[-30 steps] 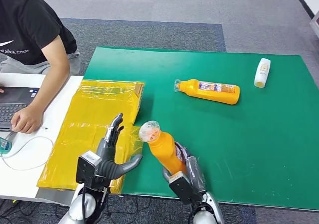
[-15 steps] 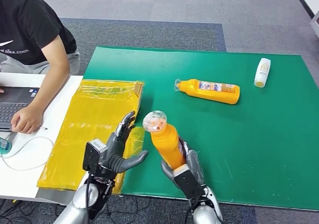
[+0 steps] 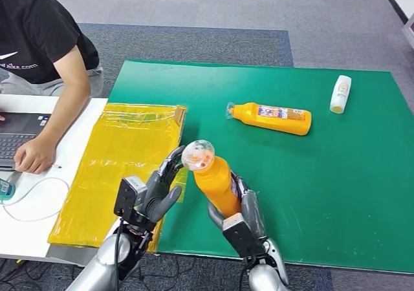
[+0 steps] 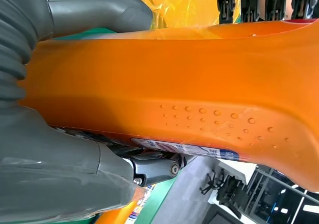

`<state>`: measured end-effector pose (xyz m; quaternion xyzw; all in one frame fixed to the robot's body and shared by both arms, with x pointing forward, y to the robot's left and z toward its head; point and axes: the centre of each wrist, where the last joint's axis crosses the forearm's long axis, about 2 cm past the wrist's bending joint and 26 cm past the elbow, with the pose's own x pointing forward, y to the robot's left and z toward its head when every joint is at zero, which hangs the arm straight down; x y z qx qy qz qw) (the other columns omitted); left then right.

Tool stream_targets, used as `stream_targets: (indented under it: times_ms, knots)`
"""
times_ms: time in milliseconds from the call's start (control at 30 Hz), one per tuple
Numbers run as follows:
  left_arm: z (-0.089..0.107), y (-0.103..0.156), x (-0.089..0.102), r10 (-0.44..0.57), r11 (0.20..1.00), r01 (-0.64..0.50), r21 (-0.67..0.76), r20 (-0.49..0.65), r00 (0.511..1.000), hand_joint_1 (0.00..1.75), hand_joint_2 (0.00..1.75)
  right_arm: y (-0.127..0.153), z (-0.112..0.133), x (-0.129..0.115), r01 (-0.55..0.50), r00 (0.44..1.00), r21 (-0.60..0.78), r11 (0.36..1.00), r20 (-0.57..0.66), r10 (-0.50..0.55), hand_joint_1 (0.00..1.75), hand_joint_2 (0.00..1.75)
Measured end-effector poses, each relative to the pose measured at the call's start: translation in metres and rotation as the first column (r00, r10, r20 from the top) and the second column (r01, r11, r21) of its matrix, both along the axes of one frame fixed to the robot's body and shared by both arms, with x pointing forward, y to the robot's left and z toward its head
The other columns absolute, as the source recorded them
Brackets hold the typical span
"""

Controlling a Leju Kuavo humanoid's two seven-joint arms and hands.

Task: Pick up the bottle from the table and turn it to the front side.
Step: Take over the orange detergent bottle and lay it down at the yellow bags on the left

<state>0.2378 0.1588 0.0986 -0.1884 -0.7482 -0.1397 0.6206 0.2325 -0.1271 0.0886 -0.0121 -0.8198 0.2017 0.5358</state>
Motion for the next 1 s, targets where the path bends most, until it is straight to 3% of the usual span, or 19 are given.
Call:
stream_targets:
  times_ms: [233, 367, 767, 1000]
  knots:
    - [0.004, -0.003, 0.004, -0.051, 0.998, 0.051, 0.020, 0.014, 0.999, 0.00, 0.00, 0.002, -0.002, 0.000, -0.007, 1.000, -0.014, 1.000, -0.006, 0.007, 1.73, 1.75]
    - [0.006, -0.004, 0.005, -0.073, 0.997, 0.072, 0.033, 0.020, 0.997, 0.00, 1.75, 0.002, -0.004, 0.001, -0.008, 1.000, -0.022, 1.000, -0.012, 0.007, 1.59, 1.75]
    - [0.011, -0.005, 0.012, -0.113, 0.991, 0.110, 0.074, 0.035, 0.993, 0.00, 1.75, 0.001, -0.004, 0.006, -0.008, 1.000, -0.033, 0.999, -0.016, 0.008, 1.44, 1.75]
    - [0.011, -0.006, 0.018, -0.136, 0.987, 0.135, 0.085, 0.004, 0.991, 0.00, 1.75, 0.001, -0.004, 0.009, -0.011, 1.000, -0.037, 0.999, -0.023, 0.010, 1.45, 1.75]
